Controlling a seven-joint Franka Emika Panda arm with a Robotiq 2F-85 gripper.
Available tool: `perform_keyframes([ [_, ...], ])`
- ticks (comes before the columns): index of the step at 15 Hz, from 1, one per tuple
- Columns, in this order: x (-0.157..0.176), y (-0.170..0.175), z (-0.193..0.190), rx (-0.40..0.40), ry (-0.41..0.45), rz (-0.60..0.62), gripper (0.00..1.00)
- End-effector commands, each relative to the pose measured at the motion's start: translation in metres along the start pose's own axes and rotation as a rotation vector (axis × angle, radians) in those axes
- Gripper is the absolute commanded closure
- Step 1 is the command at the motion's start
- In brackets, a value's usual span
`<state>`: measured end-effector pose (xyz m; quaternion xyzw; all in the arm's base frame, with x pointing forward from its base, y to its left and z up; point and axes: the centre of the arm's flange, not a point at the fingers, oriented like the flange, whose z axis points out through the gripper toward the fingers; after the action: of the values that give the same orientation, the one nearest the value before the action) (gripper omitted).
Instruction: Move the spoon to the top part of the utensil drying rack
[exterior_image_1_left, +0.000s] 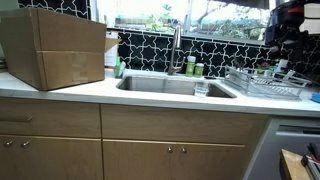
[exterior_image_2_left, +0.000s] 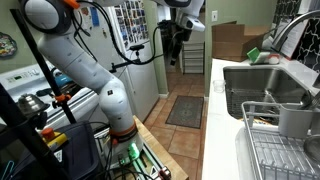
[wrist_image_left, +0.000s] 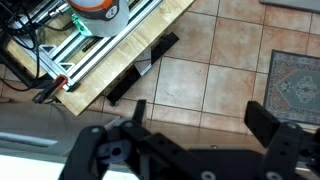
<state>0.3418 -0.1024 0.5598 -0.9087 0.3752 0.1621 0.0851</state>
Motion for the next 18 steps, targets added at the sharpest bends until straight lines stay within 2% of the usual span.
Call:
perform_keyframes([
  [1, -0.001, -0.001, 0.001, -0.003, 0.000, -0.002, 0.00],
  [16, -0.001, -0.002, 0.001, -0.005, 0.000, -0.004, 0.00],
  [18, 0.030, 0.021, 0.001, 0.003, -0.022, 0.101, 0.00],
])
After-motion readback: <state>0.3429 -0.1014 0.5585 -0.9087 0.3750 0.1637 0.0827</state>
